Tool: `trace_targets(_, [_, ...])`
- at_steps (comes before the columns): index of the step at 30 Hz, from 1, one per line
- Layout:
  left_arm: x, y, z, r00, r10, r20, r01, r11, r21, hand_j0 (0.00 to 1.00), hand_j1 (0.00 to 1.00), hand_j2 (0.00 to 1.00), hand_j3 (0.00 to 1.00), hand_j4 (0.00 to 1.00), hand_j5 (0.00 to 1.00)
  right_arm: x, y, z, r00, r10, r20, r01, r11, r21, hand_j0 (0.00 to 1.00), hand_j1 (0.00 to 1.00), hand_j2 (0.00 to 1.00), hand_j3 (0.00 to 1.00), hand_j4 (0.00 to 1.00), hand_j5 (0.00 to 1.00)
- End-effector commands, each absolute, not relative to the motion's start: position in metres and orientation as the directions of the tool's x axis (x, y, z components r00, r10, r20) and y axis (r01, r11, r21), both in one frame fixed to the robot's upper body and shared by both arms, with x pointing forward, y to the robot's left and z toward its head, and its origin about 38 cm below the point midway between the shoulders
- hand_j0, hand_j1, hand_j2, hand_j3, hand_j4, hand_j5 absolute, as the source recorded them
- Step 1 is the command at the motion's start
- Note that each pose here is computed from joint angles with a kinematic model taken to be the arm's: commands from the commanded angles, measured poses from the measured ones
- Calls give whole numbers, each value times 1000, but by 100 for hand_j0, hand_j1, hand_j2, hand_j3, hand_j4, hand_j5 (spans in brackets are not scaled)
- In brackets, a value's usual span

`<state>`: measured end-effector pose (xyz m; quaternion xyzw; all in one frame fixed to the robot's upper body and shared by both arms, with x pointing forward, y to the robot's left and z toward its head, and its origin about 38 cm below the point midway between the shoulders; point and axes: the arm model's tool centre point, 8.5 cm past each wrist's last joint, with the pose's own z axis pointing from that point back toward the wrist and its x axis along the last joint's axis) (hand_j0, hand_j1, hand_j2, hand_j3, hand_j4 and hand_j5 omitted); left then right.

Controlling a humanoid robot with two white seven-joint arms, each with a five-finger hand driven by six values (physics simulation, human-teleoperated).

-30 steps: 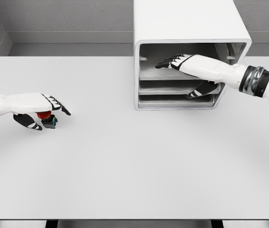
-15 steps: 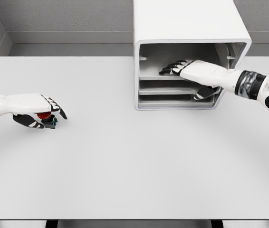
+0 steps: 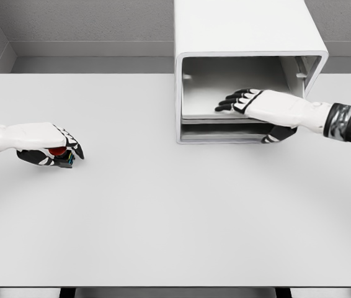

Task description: Slide open multi-storey tabletop storage cabinets and put open load switch and slide close multi-storey tabletop storage cabinets

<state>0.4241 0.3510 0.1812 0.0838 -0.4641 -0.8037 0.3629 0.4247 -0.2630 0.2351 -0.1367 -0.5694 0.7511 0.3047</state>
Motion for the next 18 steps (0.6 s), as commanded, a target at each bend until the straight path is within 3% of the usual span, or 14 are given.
trace_targets(1, [425,352,182,-718,-665,205,508,-300,807,65,65,65,65,65,65,419,-265,241,-786,605,129,-291,-178,-940,100,100,100,100,100,100])
trace_targets(6, [425,353,181,-717,-666,205,509,-299,807,63,63,63,63,63,63,411,-271,243,-815,569,114,-283,-218,-934,100,100,100,100,100,100])
trace_targets(18, [426,354,182,-714,-670,202,509,-299,807,46,46,46,46,46,46,394,-295,251,-850,522,71,-271,-318,-908,100,100,100,100,100,100])
